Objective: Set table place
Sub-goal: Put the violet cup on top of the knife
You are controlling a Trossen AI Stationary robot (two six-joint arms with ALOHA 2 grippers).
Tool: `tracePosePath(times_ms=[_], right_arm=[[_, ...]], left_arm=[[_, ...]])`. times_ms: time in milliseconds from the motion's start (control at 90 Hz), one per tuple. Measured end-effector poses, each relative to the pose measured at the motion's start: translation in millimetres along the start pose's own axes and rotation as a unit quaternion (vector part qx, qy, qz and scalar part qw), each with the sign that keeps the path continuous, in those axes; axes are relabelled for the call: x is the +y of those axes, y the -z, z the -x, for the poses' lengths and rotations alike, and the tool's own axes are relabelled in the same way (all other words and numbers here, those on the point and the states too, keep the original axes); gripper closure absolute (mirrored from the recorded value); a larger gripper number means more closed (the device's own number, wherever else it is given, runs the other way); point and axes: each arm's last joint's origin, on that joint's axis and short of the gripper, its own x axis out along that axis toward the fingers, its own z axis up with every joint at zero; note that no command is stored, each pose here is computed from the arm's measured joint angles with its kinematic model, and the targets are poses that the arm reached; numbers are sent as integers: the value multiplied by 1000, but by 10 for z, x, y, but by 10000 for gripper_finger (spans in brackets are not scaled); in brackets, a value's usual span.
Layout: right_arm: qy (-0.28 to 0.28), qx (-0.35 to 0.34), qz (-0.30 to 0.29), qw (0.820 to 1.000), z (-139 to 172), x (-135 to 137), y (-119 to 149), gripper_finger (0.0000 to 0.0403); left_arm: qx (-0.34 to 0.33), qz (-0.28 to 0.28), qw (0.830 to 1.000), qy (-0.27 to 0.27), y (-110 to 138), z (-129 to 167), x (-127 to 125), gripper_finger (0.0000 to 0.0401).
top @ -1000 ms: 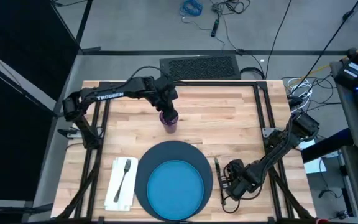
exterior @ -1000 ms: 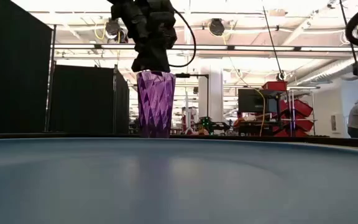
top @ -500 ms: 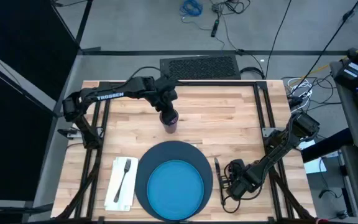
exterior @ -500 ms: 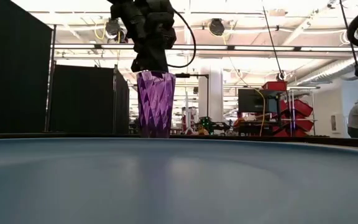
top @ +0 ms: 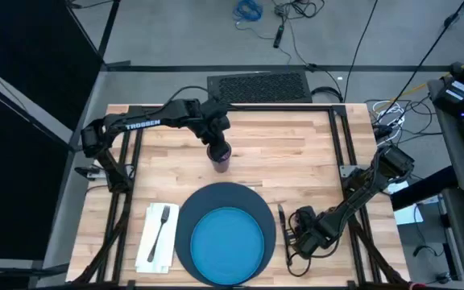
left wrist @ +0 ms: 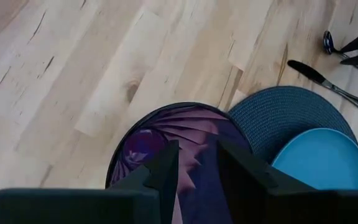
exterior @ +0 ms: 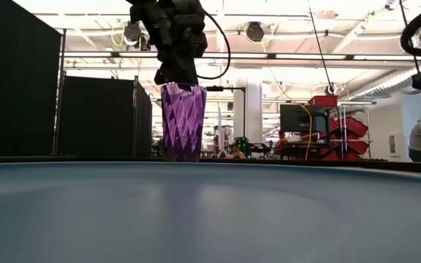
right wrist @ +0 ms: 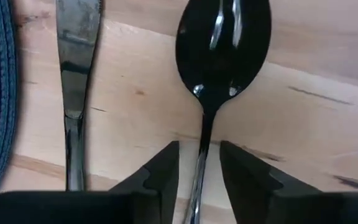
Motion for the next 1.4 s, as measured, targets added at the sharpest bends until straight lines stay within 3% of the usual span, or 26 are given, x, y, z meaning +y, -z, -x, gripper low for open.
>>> tracePosePath(times_ms=[511, 656, 867, 989, 1122, 1289, 1400], right_arm=[[-44, -6, 88, 995, 440, 6, -429, 297], [-61, -18, 113, 992, 536, 27, -616, 297], [-114, -55, 155, 980, 759, 55, -1057, 298], [-171, -119, 180, 961, 929, 85, -1343, 298], [-253, -199, 219, 921, 1133, 170, -1640, 298], [-343, -262, 253, 866, 1331, 249, -2018, 298], [-378, -266, 257, 849, 1373, 236, -2248, 298]], left_arm=[[-27, -10, 1000, 5, -31, 95, -36, 309], [-44, -9, 999, -9, -49, 287, -83, 308], [-69, -24, 994, -79, 53, 767, -146, 308], [-63, -22, 991, -116, 266, 1071, -175, 308], [-96, -2, 982, -163, 584, 1425, -238, 308], [-167, 32, 971, -166, 1112, 1755, -289, 309], [-214, 59, 962, -161, 1504, 1784, -263, 309]])
